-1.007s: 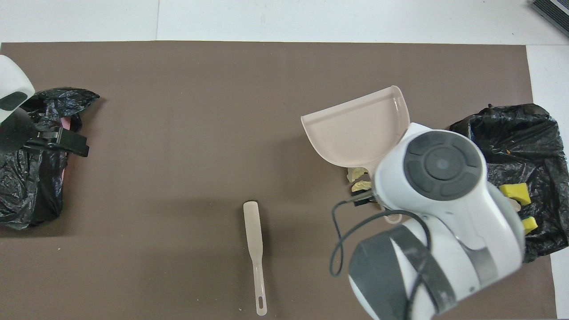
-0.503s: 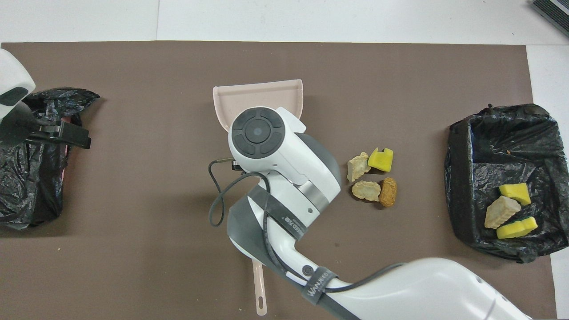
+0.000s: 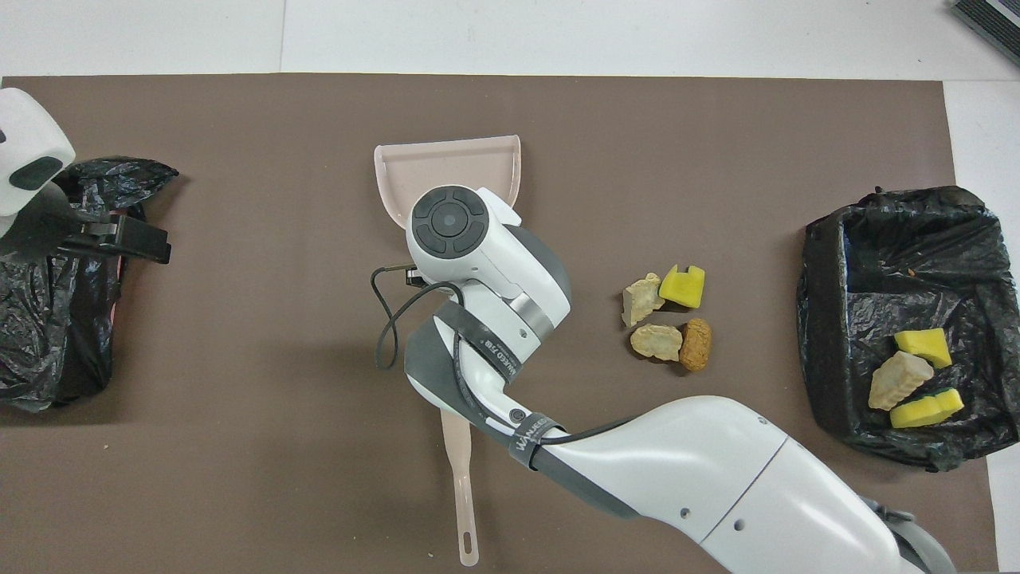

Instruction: Sweep and dump trash in bin

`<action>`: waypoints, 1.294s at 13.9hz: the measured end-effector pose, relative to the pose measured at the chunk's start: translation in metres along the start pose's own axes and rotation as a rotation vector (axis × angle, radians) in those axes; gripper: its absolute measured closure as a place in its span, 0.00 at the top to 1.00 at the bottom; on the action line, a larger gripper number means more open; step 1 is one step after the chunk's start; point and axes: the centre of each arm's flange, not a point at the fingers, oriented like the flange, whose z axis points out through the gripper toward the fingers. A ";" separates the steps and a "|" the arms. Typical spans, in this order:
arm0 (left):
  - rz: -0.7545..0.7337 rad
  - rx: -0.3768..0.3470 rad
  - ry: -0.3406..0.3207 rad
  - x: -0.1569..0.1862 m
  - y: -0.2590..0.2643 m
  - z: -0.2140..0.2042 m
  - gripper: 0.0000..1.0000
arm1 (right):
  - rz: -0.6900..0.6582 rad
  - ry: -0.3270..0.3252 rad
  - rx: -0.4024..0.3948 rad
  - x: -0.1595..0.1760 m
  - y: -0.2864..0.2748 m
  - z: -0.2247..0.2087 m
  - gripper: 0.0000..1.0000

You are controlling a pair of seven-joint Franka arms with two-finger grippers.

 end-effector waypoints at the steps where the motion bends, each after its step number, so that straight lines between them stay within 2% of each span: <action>1: 0.008 0.000 0.004 0.001 0.005 0.002 1.00 | 0.001 0.011 0.003 0.001 0.000 -0.008 0.62; 4: 0.045 0.000 0.011 0.003 0.026 0.011 1.00 | -0.019 0.041 -0.017 -0.017 0.000 -0.054 0.96; 5: 0.067 -0.001 0.016 0.005 0.039 0.017 1.00 | -0.032 0.033 -0.028 -0.033 -0.002 -0.064 1.00; 8: 0.089 -0.003 0.027 0.007 0.078 0.039 1.00 | -0.051 -0.039 -0.032 -0.096 -0.007 -0.080 1.00; 11: 0.046 -0.014 0.063 0.015 0.118 0.067 1.00 | -0.075 -0.102 -0.047 -0.182 -0.005 -0.080 1.00; 15: -0.010 -0.027 0.073 0.030 0.179 0.119 1.00 | -0.127 -0.111 -0.033 -0.282 -0.004 -0.037 1.00; 18: -0.038 -0.010 0.091 0.036 0.232 0.157 1.00 | -0.147 -0.116 -0.026 -0.314 -0.003 -0.009 1.00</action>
